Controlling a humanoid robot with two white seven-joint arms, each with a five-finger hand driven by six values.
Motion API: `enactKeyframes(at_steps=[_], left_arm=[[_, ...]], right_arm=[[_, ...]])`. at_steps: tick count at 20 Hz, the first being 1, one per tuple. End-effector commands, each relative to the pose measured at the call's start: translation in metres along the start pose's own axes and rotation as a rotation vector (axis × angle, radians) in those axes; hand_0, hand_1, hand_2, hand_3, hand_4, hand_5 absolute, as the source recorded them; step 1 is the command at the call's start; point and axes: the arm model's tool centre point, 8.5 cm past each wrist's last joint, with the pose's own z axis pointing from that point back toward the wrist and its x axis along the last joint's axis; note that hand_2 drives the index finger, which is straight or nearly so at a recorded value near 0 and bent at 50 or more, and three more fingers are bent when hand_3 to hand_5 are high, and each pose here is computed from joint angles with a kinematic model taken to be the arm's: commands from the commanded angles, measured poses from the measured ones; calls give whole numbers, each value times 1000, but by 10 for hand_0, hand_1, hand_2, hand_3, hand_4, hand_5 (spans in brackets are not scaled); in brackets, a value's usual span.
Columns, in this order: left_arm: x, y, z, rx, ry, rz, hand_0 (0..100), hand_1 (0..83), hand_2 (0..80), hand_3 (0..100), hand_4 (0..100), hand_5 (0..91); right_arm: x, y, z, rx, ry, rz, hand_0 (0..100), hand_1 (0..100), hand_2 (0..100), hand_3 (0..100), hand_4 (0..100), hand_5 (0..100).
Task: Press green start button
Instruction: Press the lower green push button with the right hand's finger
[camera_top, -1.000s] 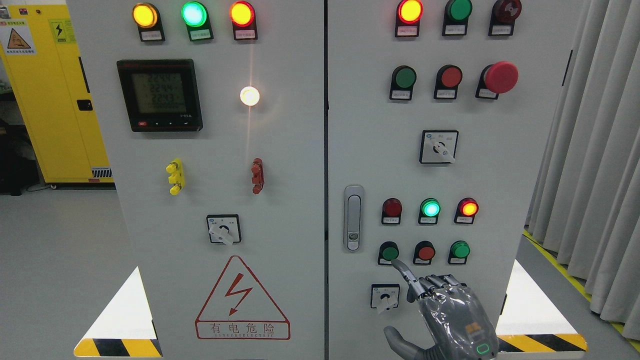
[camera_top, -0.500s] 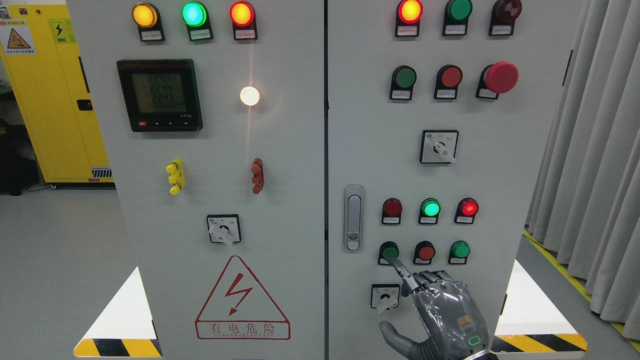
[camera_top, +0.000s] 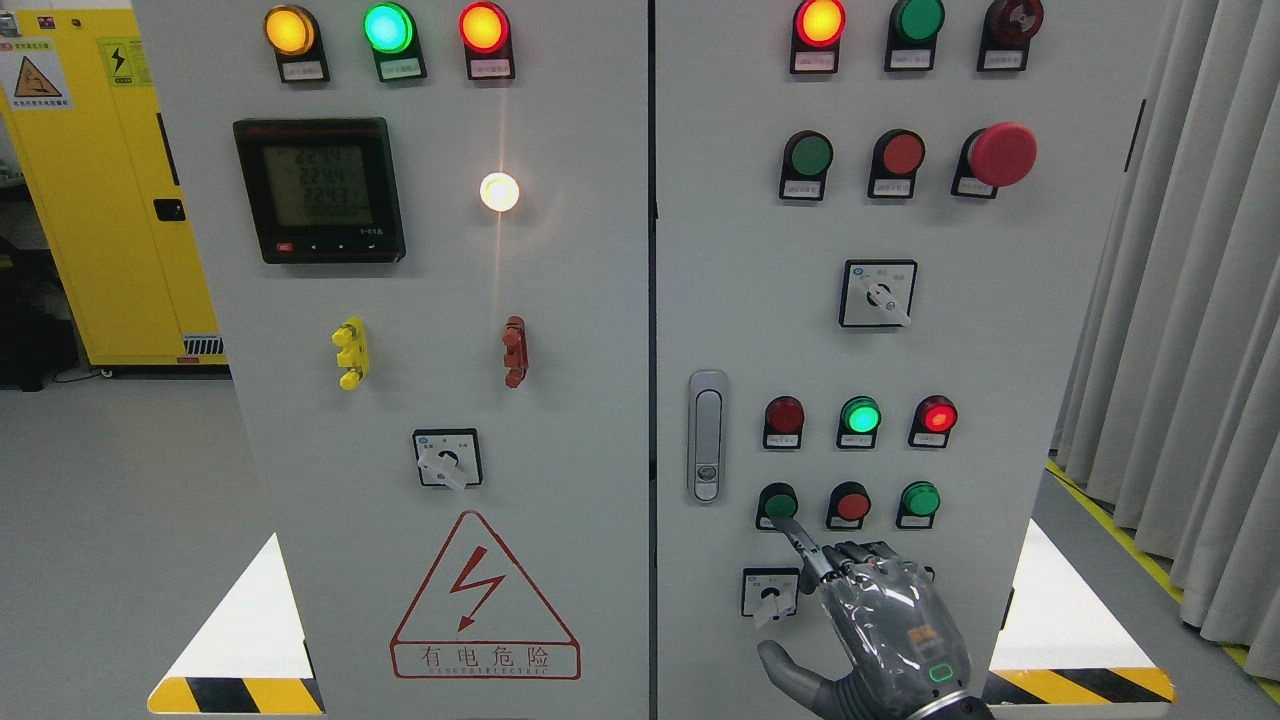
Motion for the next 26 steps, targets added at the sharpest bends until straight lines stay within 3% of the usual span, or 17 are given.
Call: enactKeyframes(at_steps=[1,19,26], left_arm=[[-3,-2,0,-5,-8,3,120,556,0,0,0,0],[-3,-2,0,-5,-8,3,120,556,0,0,0,0],[-3,-2,0,-5,-8,3,120,556,0,0,0,0]], right_arm=[[-3,5,-3,13,10,-11,261,564,0,575,577,406],[-8,0,-7,10,22,-11,272,563,0,578,577,406],[-5,-9,-2,-28,25,-18,278,563,0,575,578,406]])
